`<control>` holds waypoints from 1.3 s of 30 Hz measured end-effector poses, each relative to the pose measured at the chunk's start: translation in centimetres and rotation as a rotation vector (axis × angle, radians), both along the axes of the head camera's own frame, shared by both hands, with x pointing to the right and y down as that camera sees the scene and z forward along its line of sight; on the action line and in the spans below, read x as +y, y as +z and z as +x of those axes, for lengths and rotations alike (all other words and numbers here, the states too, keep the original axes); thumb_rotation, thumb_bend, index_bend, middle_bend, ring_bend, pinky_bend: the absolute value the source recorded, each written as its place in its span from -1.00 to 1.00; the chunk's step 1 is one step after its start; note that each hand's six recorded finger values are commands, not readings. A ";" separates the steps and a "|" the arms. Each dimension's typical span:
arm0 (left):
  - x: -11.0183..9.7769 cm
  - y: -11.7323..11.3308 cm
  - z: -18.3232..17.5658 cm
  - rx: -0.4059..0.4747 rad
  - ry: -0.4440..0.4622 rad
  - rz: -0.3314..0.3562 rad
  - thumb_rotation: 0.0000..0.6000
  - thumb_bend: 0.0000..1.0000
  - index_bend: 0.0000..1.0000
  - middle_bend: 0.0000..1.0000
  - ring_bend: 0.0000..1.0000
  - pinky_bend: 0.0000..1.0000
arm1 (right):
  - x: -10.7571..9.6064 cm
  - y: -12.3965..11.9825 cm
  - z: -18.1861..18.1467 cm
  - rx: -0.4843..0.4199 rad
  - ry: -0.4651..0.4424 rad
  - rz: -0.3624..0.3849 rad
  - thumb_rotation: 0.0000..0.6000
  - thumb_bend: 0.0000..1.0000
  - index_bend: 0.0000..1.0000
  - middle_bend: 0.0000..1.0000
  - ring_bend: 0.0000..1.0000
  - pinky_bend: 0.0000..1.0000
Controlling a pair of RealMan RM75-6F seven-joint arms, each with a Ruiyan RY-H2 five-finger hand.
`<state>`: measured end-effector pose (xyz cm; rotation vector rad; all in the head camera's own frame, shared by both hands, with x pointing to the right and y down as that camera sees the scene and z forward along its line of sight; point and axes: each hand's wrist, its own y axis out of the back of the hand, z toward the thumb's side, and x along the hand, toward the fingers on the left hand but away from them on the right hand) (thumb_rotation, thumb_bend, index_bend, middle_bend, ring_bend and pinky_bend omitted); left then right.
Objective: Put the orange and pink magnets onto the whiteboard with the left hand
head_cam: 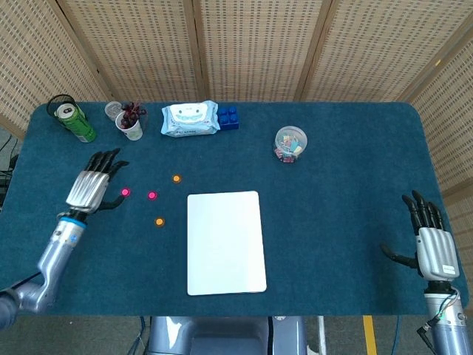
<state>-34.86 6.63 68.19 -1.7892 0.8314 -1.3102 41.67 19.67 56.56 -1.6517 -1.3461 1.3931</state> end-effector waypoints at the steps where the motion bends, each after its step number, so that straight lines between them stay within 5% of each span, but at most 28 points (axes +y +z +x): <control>1: -1.1 0.6 1.7 -0.018 0.029 -0.012 1.00 -0.36 -0.42 -1.00 -1.00 -1.00 | 0.0 0.0 0.0 0.000 0.000 -0.002 1.00 -0.53 -1.00 -1.00 -1.00 -1.00; 9: -4.4 4.9 6.7 -0.078 0.057 -0.094 1.00 -0.37 -0.41 -1.00 -1.00 -1.00 | 0.1 0.2 0.4 0.000 0.010 -0.019 1.00 -0.53 -1.00 -1.00 -1.00 -1.00; 14: -5.1 5.9 7.3 -0.089 0.055 -0.089 1.00 -0.38 -0.41 -1.00 -1.00 -1.00 | 0.1 0.2 0.5 -0.005 0.015 -0.031 1.00 -0.52 -1.00 -1.00 -1.00 -1.00; 39: -4.6 10.0 10.6 -0.142 0.043 -0.186 1.00 -0.37 -0.33 -1.00 -1.00 -1.00 | 0.2 0.2 0.5 -0.019 0.018 -0.034 1.00 -0.51 -1.00 -1.00 -1.00 -1.00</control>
